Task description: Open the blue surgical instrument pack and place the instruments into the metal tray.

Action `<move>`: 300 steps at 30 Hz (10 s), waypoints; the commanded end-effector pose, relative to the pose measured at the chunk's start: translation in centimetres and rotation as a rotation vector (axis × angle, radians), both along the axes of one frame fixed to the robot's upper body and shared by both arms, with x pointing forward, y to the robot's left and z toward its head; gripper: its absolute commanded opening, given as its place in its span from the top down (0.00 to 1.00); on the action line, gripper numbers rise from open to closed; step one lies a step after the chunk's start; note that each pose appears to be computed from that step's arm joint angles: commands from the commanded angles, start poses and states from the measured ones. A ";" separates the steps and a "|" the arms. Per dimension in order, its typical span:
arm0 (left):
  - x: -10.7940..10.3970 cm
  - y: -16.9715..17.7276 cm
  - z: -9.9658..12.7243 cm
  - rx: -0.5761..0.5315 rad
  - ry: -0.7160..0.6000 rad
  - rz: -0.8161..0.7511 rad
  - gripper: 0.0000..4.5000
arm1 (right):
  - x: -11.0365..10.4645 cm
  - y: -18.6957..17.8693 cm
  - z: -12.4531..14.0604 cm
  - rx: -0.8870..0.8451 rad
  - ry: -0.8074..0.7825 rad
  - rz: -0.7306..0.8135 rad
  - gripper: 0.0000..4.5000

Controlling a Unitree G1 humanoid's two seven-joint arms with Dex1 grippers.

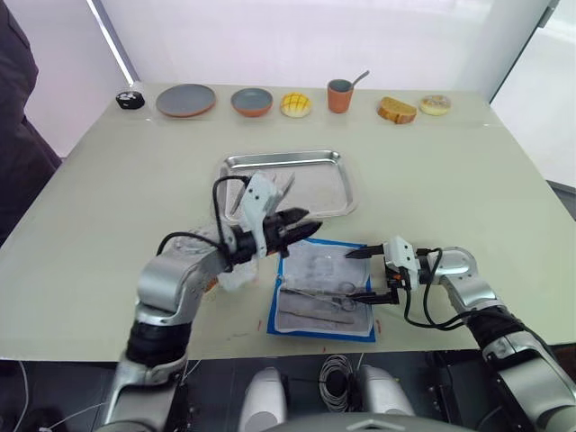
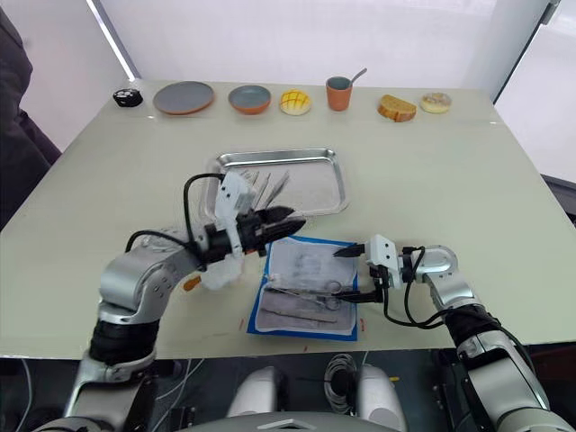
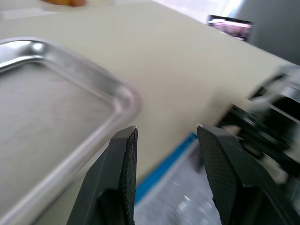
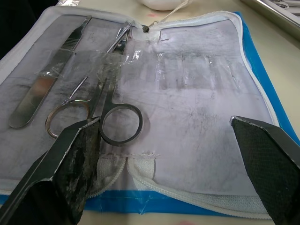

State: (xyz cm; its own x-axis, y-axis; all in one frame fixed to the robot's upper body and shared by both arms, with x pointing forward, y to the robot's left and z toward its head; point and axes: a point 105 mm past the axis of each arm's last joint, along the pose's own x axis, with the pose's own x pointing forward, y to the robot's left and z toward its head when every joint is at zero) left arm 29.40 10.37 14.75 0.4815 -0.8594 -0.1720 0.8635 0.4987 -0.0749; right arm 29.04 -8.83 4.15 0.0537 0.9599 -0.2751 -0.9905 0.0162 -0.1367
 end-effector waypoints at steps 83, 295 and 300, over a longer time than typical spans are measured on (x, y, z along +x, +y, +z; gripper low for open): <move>-1.8 1.4 -8.8 0.246 -0.156 -0.709 0.00 | -10.2 -11.4 19.0 -0.064 -0.112 -0.254 0.00; -1.6 -3.4 -10.0 0.257 -0.168 -0.616 0.00 | 11.7 1.5 16.8 0.061 -0.073 -1.070 0.99; -1.8 -3.5 -10.1 0.252 -0.167 -0.606 0.00 | 13.0 4.3 15.4 0.128 0.038 -1.143 0.99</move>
